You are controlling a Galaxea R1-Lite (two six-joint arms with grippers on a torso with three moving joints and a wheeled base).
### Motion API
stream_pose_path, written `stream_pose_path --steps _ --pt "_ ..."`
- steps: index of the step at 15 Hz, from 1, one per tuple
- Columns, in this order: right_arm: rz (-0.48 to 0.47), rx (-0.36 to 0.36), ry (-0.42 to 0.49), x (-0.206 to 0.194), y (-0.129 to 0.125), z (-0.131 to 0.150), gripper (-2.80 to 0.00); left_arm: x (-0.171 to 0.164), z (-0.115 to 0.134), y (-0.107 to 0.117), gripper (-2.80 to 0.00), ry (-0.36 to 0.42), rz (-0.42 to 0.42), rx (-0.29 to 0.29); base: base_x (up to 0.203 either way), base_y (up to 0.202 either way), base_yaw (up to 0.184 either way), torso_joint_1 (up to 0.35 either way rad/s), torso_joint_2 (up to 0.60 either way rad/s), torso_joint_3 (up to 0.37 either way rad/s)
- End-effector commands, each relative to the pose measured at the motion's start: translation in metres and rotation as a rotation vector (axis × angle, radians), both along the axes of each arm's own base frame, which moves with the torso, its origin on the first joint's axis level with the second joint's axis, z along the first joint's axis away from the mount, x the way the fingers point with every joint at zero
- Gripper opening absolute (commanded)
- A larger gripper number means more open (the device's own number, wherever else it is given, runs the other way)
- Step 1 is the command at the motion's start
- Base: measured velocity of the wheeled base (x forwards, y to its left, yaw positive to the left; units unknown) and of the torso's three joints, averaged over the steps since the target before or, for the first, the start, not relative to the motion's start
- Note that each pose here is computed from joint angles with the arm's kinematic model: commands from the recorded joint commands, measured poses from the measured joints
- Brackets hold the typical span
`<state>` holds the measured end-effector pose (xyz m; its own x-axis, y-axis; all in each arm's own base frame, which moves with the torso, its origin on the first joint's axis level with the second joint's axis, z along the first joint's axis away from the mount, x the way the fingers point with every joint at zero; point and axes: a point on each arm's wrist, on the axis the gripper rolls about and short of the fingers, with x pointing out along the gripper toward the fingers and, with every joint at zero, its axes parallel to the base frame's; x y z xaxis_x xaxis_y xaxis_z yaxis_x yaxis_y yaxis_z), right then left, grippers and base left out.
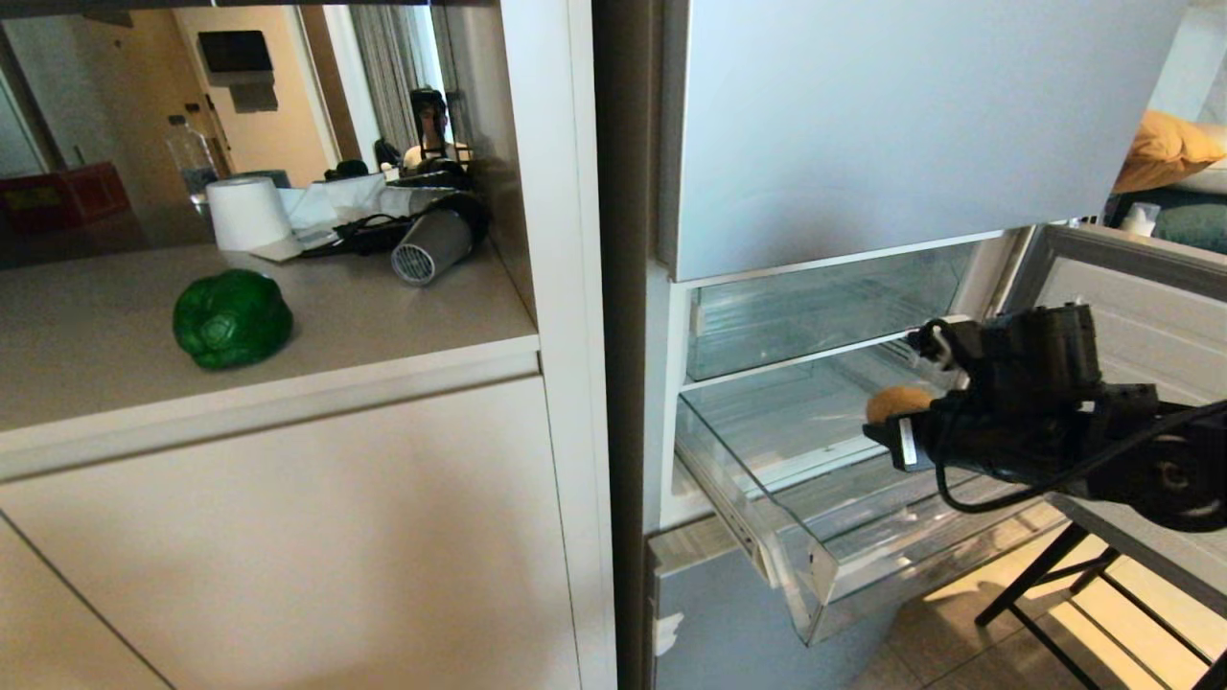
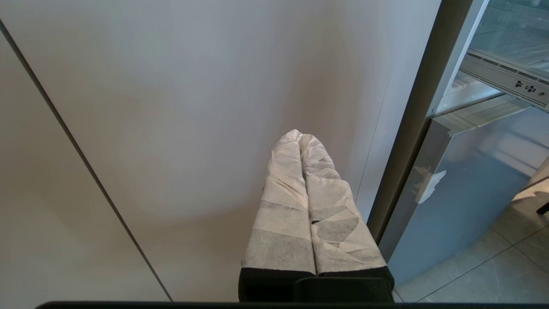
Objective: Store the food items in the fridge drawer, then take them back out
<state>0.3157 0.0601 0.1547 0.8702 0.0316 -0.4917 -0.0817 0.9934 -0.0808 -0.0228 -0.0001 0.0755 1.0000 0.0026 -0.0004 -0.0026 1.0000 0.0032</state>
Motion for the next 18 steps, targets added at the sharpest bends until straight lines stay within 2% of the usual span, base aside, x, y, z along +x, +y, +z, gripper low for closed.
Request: stream_pose_path --steps 1,5,7,12,18 --pt "-0.014 -0.001 0.053 0.02 -0.006 -0.021 -2.8 0.0 0.0 0.0 -2.8 0.0 0.001 0.0 0.0 0.0 0.0 0.0 0.0 0.0" --pt "-0.042 0.033 0.064 0.046 -0.012 -0.031 -2.8 0.0 0.0 0.0 -2.8 0.0 0.001 0.0 0.0 0.0 0.0 0.0 0.0 0.0" --pt "-0.095 0.118 0.065 0.053 -0.011 -0.032 -2.8 0.0 0.0 0.0 -2.8 0.0 0.001 0.0 0.0 0.0 0.0 0.0 0.0 0.0" --pt "-0.243 0.383 0.064 0.073 -0.004 -0.018 -2.8 0.0 0.0 0.0 -2.8 0.0 0.001 0.0 0.0 0.0 0.0 0.0 0.0 0.0" --pt "-0.374 0.609 0.073 0.09 -0.001 -0.011 -2.8 0.0 0.0 0.0 -2.8 0.0 0.001 0.0 0.0 0.0 0.0 0.0 0.0 0.0"
